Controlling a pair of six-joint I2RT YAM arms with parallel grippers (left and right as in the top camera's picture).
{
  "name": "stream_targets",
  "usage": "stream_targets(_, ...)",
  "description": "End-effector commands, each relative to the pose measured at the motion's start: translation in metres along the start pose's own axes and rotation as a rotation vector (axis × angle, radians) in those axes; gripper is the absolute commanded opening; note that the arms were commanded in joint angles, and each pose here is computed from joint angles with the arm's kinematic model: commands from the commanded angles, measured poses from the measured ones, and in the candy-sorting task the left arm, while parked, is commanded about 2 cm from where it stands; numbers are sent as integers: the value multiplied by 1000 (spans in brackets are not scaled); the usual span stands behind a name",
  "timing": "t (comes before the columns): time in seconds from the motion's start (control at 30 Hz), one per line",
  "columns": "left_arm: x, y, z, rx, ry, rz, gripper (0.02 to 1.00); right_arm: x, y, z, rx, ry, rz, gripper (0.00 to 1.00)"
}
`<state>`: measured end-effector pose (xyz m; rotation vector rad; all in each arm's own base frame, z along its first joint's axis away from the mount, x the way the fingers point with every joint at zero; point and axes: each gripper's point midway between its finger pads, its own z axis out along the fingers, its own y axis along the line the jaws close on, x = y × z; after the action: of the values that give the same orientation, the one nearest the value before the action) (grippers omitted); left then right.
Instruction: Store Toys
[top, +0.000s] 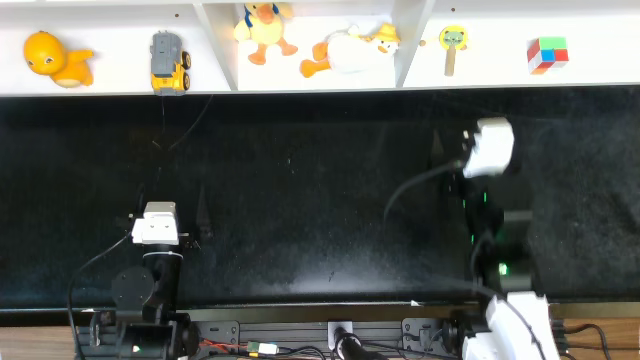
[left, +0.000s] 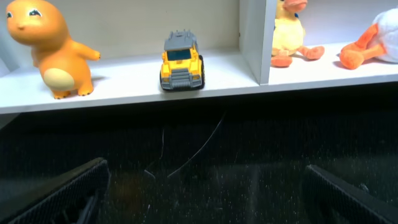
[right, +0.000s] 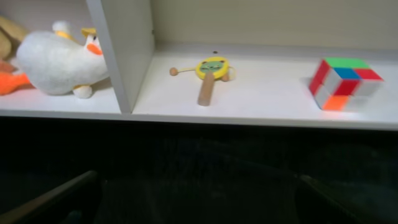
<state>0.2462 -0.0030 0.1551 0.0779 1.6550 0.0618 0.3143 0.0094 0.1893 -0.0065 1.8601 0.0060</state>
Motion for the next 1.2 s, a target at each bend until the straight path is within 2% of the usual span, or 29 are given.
stream_targets(0.03, -1, 0, 0, 1, -6, 18, 998, 4, -13, -27, 54, -116, 118, 996)
stream_targets(0.1, -1, 0, 0, 1, -6, 18, 998, 8, -11, -37, 31, -163, 147, 996)
stream_targets(0.27, -1, 0, 0, 1, -6, 18, 998, 13, 10, -54, -102, -267, 139, 996)
stream_targets(0.5, -1, 0, 0, 1, -6, 18, 998, 21, 11, -63, -116, -330, 134, 996)
stream_targets(0.63, -1, 0, 0, 1, -7, 18, 998, 36, 20, -62, -154, -270, 132, 996)
stream_targets(1.0, -1, 0, 0, 1, -6, 18, 998, 35, 34, -64, -210, -269, 123, 996)
stream_targets(1.2, -1, 0, 0, 1, -6, 18, 998, 35, 34, -64, -211, -269, 123, 993)
